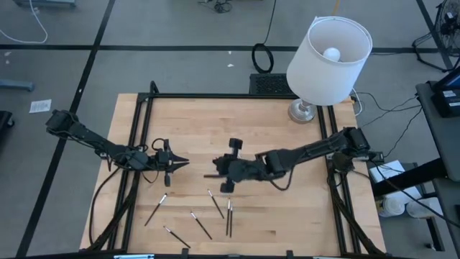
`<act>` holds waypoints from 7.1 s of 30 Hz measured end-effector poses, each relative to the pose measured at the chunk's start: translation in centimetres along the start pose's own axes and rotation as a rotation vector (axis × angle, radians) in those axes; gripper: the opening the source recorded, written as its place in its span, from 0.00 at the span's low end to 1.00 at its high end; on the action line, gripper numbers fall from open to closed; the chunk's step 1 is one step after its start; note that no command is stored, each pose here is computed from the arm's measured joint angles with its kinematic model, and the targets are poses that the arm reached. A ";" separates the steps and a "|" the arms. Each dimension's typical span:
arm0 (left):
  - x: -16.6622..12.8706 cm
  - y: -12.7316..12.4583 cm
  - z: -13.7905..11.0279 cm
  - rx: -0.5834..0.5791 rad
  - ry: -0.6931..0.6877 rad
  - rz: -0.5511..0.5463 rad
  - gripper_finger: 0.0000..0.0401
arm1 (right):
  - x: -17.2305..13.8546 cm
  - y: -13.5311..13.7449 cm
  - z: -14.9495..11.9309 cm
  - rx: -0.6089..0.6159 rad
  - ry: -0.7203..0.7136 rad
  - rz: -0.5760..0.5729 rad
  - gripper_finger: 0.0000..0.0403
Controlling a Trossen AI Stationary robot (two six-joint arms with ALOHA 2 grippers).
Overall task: Pick & Place Makeup Supplies
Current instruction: Put the makeup brush into the transparent organizer
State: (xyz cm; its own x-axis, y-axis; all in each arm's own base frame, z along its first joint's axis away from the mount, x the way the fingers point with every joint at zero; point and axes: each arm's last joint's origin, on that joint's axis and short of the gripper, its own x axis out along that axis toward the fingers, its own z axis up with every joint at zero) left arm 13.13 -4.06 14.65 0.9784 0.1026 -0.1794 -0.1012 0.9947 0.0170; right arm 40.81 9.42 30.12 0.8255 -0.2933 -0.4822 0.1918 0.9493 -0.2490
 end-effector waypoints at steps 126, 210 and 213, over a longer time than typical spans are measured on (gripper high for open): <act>0.0 0.0 -0.1 0.009 0.006 0.002 0.13 | -2.0 20.1 -6.0 0.523 0.517 0.437 0.00; 0.0 0.0 -0.2 0.022 0.022 0.004 0.13 | 6.1 11.3 -17.9 0.545 0.921 0.043 0.22; 0.0 0.0 -0.2 0.022 0.022 0.004 0.13 | 6.0 11.2 -18.0 0.481 0.928 0.063 0.17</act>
State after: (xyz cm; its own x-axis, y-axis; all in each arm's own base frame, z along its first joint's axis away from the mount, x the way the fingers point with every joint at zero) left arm 13.08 -4.04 14.41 0.9737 0.1068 -0.2013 -0.1009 0.9941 0.0395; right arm 38.37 16.27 9.33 0.1488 -0.0206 -0.9886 0.5214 0.8511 0.0608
